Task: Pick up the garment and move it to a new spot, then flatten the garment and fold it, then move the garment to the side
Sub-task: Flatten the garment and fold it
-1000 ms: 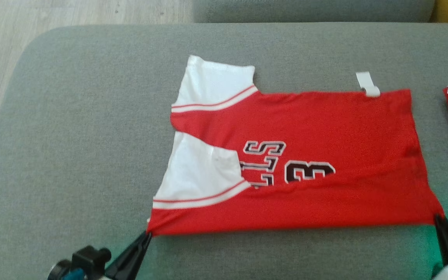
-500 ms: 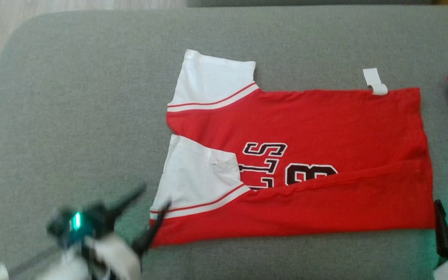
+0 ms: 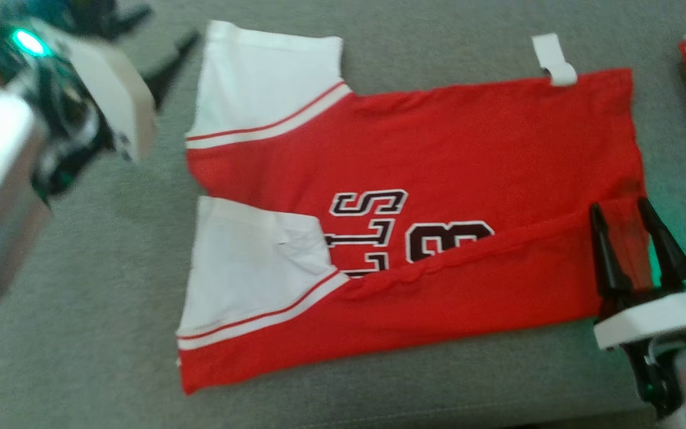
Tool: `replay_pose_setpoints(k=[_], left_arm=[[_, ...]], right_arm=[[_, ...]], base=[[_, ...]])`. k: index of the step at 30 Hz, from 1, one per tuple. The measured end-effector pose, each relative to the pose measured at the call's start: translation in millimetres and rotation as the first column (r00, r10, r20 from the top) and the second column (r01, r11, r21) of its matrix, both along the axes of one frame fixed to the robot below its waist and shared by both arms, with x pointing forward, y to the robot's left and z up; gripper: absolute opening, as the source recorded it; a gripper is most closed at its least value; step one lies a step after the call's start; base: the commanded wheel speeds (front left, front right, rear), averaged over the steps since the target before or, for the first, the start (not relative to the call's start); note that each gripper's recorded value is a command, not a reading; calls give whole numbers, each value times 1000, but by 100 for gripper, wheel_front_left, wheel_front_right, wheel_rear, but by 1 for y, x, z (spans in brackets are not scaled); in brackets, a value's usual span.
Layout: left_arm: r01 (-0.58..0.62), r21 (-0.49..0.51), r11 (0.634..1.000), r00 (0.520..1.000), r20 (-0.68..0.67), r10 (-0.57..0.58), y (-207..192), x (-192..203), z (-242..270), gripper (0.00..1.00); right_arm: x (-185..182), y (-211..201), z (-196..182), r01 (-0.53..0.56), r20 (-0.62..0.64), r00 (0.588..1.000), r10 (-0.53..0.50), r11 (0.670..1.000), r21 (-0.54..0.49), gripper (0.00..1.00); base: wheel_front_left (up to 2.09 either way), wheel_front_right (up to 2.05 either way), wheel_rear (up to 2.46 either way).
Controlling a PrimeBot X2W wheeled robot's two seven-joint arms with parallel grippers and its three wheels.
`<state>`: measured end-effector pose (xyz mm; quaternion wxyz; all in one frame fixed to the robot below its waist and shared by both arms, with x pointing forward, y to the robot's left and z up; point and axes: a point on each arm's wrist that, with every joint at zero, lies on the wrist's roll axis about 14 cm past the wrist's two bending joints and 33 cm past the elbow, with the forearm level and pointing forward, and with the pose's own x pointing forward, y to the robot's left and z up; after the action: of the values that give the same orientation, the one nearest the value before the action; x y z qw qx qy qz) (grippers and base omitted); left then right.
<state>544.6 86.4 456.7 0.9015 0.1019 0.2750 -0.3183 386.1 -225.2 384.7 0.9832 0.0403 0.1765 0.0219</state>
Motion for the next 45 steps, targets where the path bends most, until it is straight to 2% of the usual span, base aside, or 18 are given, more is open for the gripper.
replay_pose_setpoints(k=[5,10,13,20,28,30,32,33,34,37,45], left_arm=[[-19,62,998,997,-71,23,-3,41,-18,100],[-8,129,992,976,-217,36,-4,45,-70,100],[-5,161,987,965,-258,47,1,48,-90,100],[21,147,989,959,-283,22,-8,55,-100,100],[83,121,989,940,-338,-37,-20,41,-98,100],[104,116,988,936,-348,-57,-23,36,-97,93],[124,123,985,934,-348,-74,-24,32,-96,73],[131,123,984,933,-352,-80,-25,31,-97,73],[135,122,983,932,-352,-85,-26,30,-97,46],[139,109,984,941,-326,-97,-29,32,-95,0],[140,115,983,956,-275,-104,-28,33,-91,0]], right_arm=[[1,-5,-8,21,-22,1000,-21,1000,8,100],[-2,-16,-15,56,-36,998,-56,998,3,100],[-7,-22,-19,78,-49,996,-78,997,-5,100],[-22,-38,-28,136,-79,987,-137,991,-19,100],[-16,-40,-26,147,-59,987,-148,989,-17,100],[-16,-40,-25,148,-56,987,-148,989,-16,100],[-16,-40,-25,147,-55,987,-148,989,-17,100],[-15,-40,-25,147,-54,987,-148,989,-17,100],[-15,-40,-25,148,-53,987,-149,989,-17,100],[-10,-40,-23,145,-43,988,-146,989,-18,100],[23,-33,-5,74,-1,997,-74,997,-33,100]], base=[[0,0,0],[0,0,0],[0,0,0],[0,0,0],[0,0,0],[0,0,0],[0,0,0],[0,0,0],[0,0,0],[0,0,0],[0,0,0]])
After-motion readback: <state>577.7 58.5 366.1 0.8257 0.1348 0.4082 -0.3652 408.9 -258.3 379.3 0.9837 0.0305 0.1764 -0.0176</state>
